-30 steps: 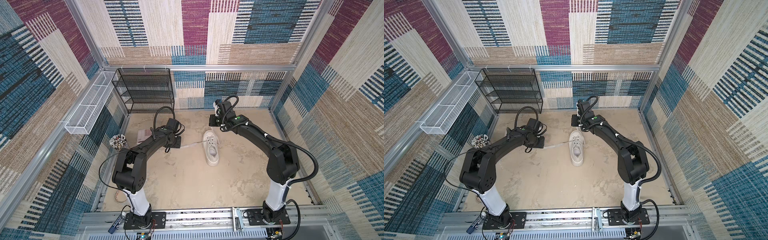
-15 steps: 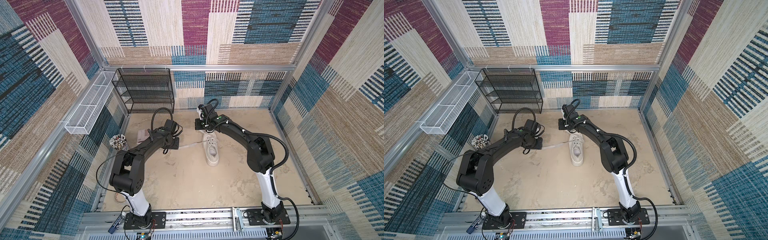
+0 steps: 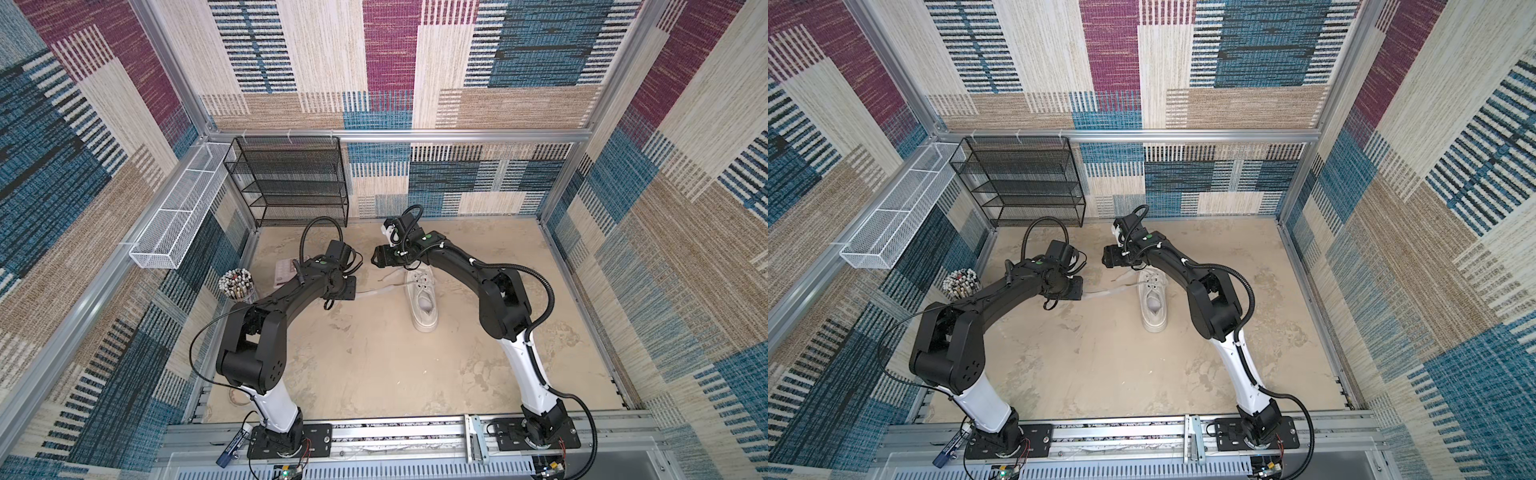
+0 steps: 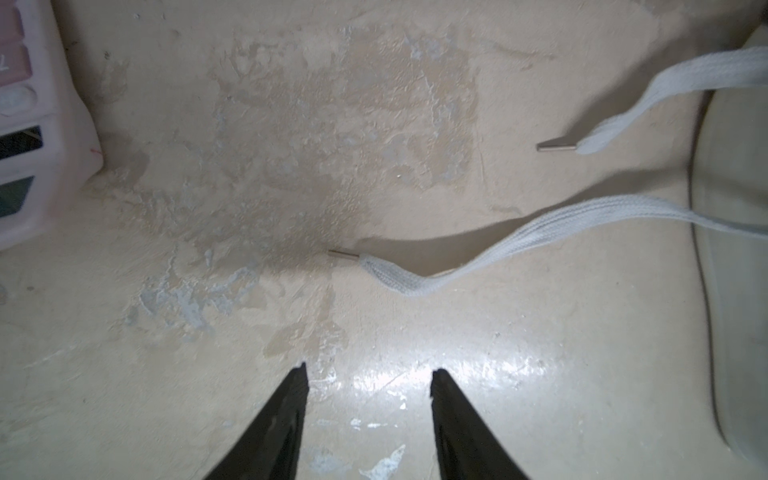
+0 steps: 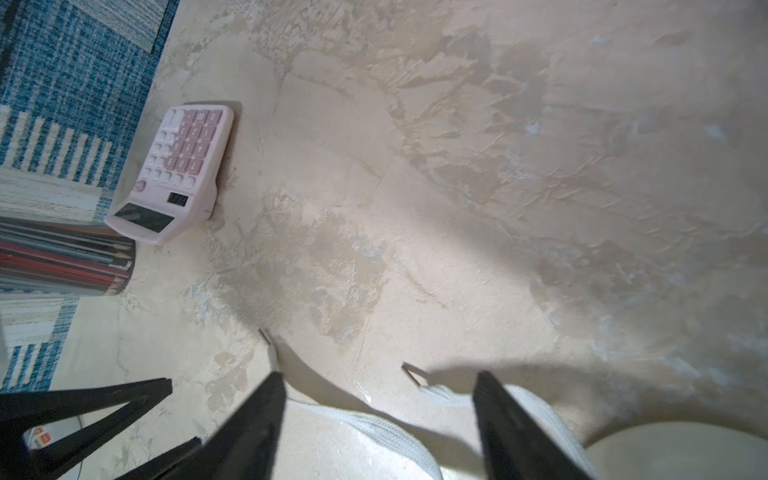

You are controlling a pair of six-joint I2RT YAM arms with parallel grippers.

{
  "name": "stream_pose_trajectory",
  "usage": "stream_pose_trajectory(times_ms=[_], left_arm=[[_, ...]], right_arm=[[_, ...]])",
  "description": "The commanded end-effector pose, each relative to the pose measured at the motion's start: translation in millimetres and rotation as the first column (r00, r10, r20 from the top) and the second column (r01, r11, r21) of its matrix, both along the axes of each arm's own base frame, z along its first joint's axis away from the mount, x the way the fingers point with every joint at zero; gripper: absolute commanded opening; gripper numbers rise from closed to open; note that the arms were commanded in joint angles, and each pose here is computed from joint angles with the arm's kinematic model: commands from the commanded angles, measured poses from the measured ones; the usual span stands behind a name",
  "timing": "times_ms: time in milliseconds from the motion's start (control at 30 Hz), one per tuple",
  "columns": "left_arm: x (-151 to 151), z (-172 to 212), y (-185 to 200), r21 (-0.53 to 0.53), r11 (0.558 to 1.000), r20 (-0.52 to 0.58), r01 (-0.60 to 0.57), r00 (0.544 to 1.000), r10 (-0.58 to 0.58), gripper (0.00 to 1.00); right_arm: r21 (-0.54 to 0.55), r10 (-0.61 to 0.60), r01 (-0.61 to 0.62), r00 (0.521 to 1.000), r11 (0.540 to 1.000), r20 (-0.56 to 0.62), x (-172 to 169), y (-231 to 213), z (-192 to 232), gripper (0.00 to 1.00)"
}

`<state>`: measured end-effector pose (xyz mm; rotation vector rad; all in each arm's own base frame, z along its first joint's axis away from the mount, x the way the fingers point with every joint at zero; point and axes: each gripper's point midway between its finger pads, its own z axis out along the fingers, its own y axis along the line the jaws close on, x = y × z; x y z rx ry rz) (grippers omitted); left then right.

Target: Tie the shoes

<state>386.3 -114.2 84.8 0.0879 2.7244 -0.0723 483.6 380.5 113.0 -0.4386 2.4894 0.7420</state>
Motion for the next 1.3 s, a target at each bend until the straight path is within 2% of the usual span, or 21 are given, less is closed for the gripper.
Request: stream_pose_trajectory(times_ms=[0, 200, 400, 600, 733, 967, 1133, 1267], left_arm=[[-1, 2, -1, -0.017, 1.0, 0.006, -0.014, 1.0, 0.014, 0.53], [-4, -3, -2, -0.025, 1.0, -0.009, -0.014, 1.0, 0.014, 0.54], [-5, -11, -3, -0.033, 0.999, -0.04, -0.026, 0.999, 0.024, 0.52], [3, -22, -5, -0.022, 0.998, -0.077, -0.055, 0.996, 0.053, 0.5], [13, -13, -28, -0.079, 0.997, -0.045, -0.002, 0.999, -0.001, 0.49], [24, 3, -101, -0.237, 0.967, -0.021, 0.09, 0.995, -0.097, 0.5], [35, -1, -137, -0.391, 0.919, -0.042, 0.052, 0.996, -0.074, 0.49], [41, -3, -148, -0.416, 0.907, -0.037, 0.061, 0.996, -0.084, 0.46]], right_arm=[[0.036, 0.017, -0.017, 1.0, 0.999, 0.004, -3, 5, 12, 0.81], [0.047, 0.004, -0.006, 0.999, 0.999, 0.043, 1, 4, 32, 0.82], [-0.074, -0.085, 0.093, 0.99, 0.993, 0.111, 12, -23, 38, 0.8], [-0.101, -0.097, 0.109, 0.989, 0.989, 0.113, 4, -35, 36, 0.78], [-0.105, -0.142, 0.154, 0.984, 0.982, 0.109, 5, -54, 36, 0.78], [-0.067, -0.268, 0.278, 0.956, 0.958, 0.122, 13, -118, 56, 0.78], [-0.085, -0.319, 0.332, 0.938, 0.94, 0.134, 12, -159, 61, 0.78], [-0.094, -0.332, 0.347, 0.933, 0.933, 0.14, 10, -176, 63, 0.78]])
